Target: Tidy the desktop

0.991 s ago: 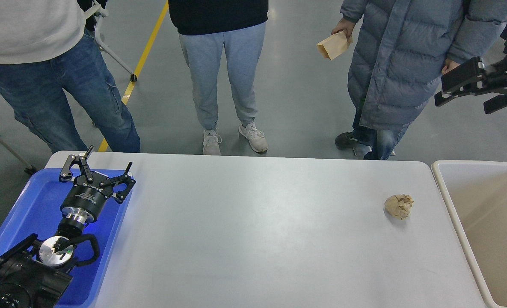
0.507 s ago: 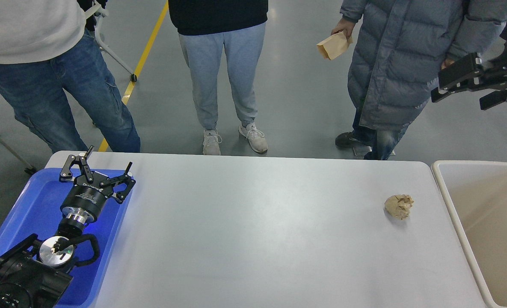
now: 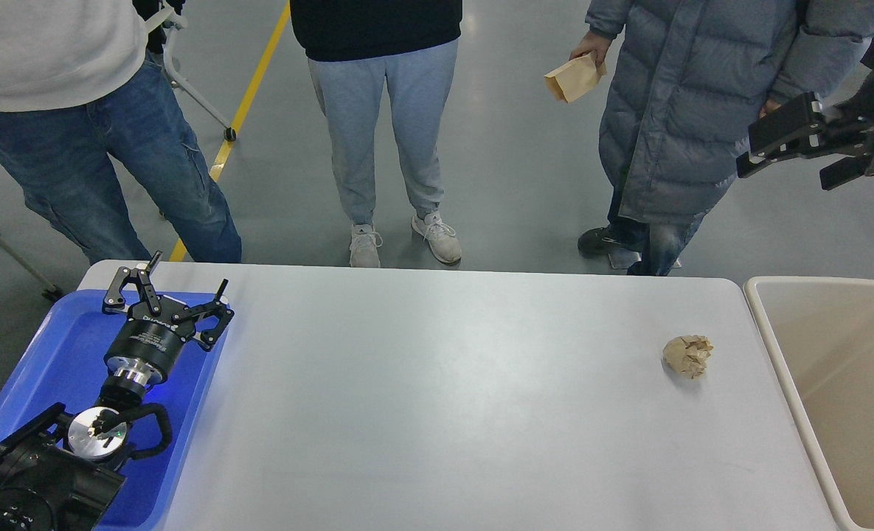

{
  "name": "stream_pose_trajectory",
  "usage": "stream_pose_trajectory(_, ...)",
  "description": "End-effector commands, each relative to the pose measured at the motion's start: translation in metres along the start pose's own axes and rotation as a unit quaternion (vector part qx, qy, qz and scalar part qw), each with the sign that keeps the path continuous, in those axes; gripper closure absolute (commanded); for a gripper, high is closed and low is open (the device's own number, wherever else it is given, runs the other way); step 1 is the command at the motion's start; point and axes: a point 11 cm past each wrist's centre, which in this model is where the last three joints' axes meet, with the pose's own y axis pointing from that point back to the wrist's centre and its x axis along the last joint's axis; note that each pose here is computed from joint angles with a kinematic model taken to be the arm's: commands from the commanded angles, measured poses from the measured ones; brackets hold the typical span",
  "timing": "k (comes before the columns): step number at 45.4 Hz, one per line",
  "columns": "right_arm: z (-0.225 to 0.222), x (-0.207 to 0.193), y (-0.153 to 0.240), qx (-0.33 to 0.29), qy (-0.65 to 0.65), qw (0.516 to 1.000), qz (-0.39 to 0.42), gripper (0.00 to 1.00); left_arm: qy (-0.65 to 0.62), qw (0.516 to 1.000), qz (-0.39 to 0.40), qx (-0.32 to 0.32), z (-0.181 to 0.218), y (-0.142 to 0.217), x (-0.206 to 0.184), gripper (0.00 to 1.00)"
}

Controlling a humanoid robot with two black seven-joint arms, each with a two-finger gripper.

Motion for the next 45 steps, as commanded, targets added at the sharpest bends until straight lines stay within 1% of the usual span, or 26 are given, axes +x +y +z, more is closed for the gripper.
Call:
stream_pose_trajectory(1, 0.009, 0.005, 0.004, -0.006, -0.013, 1.0, 0.011, 0.0, 0.0, 1.0, 0.0, 0.0, 0.0, 0.0, 0.0, 0.0)
stream_pose_trajectory(21, 0.011, 0.015, 0.009, -0.009, -0.015, 0.999, 0.028, 0.0, 0.0, 1.0, 0.0, 0.0, 0.0, 0.0, 0.0, 0.0)
stream_pose_trajectory(25, 0.014, 0.02, 0.013, -0.013, -0.018, 0.999, 0.038, 0.0, 0.0, 1.0, 0.0, 0.0, 0.0, 0.0, 0.0, 0.0)
stream_pose_trajectory(32, 0.024, 0.017, 0.012, -0.03, -0.024, 0.999, 0.031, 0.0, 0.0, 1.0, 0.0, 0.0, 0.0, 0.0, 0.0, 0.0)
stream_pose_trajectory(37, 0.029, 0.016, 0.007, -0.049, -0.02, 0.998, 0.023, 0.0, 0.0, 1.0, 0.0, 0.001, -0.001, 0.0, 0.0, 0.0)
stream_pose_trajectory(45, 0.044, 0.014, -0.032, -0.083, -0.02, 0.996, -0.001, 0.0, 0.0, 1.0, 0.0, 0.0, 0.0, 0.0, 0.0, 0.0)
